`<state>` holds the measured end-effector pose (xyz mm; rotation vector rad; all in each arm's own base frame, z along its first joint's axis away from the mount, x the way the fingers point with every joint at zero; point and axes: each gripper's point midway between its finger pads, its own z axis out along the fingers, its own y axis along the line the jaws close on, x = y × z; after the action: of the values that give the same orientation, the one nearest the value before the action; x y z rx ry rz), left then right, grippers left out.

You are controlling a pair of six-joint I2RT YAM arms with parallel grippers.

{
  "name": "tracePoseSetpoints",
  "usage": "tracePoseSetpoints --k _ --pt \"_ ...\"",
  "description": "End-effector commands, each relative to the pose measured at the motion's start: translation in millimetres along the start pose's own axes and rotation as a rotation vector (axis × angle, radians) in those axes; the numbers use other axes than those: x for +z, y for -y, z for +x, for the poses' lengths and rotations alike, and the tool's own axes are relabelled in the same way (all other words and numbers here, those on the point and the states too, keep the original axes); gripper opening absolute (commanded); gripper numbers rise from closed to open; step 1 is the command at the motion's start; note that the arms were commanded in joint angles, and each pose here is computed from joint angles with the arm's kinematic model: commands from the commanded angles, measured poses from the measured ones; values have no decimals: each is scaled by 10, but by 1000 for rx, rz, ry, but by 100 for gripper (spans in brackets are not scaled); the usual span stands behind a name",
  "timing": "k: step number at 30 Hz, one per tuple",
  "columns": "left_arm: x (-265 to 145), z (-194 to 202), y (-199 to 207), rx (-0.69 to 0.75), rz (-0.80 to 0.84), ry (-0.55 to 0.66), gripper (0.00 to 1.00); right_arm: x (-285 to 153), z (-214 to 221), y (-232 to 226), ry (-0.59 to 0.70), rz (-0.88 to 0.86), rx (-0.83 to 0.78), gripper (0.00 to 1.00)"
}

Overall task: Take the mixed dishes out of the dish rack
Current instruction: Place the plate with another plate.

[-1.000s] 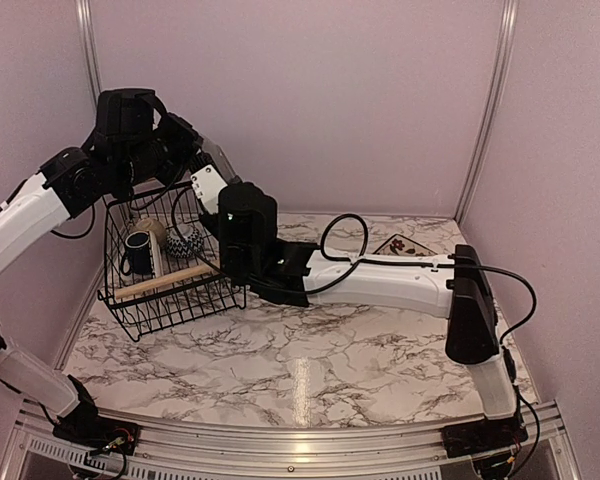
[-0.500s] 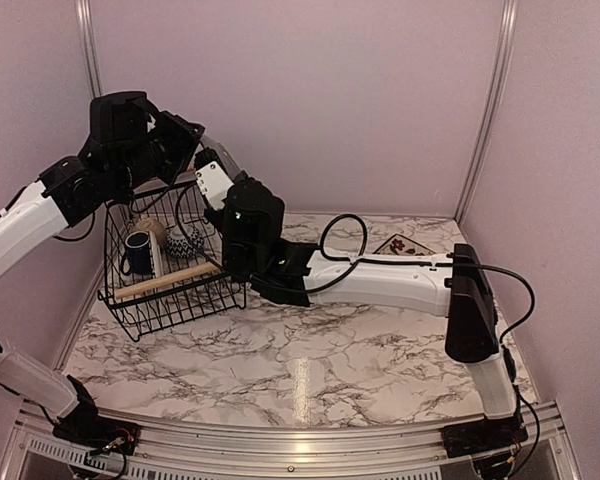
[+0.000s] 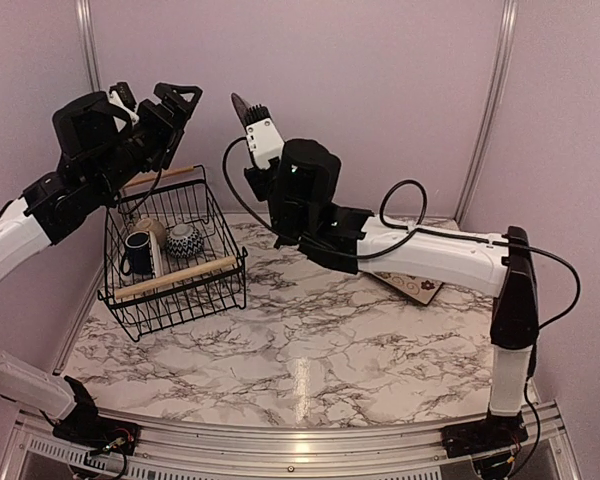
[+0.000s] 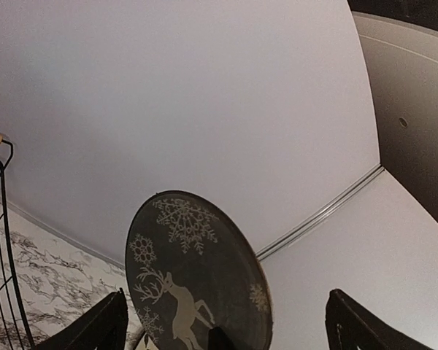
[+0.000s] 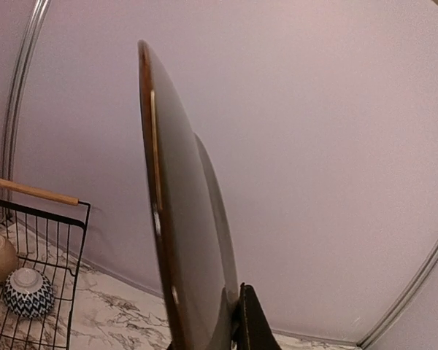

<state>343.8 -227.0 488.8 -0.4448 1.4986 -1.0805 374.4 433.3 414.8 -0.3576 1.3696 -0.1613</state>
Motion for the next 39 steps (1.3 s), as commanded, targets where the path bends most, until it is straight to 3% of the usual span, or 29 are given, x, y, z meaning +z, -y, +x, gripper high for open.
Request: tracePoseSetpoints --k 1,9,15,22,27,39 --pt "-212 -144 166 80 66 17 99 35 -629 698 95 -145 450 0" --pt "-409 -81 -60 177 24 -3 99 190 -25 1223 -21 -531 919 0" --pt "-379 106 -283 218 -14 -43 99 236 976 1764 -180 -640 1211 0" --pt "-253 397 -359 238 0 -139 99 140 2215 2388 -320 -510 1466 0" --pt "-234 468 -407 252 -13 -169 99 7 2860 2736 -401 -373 1573 0" --pt "-300 450 -548 293 -78 -172 99 -180 3601 2878 -526 -177 1625 0"
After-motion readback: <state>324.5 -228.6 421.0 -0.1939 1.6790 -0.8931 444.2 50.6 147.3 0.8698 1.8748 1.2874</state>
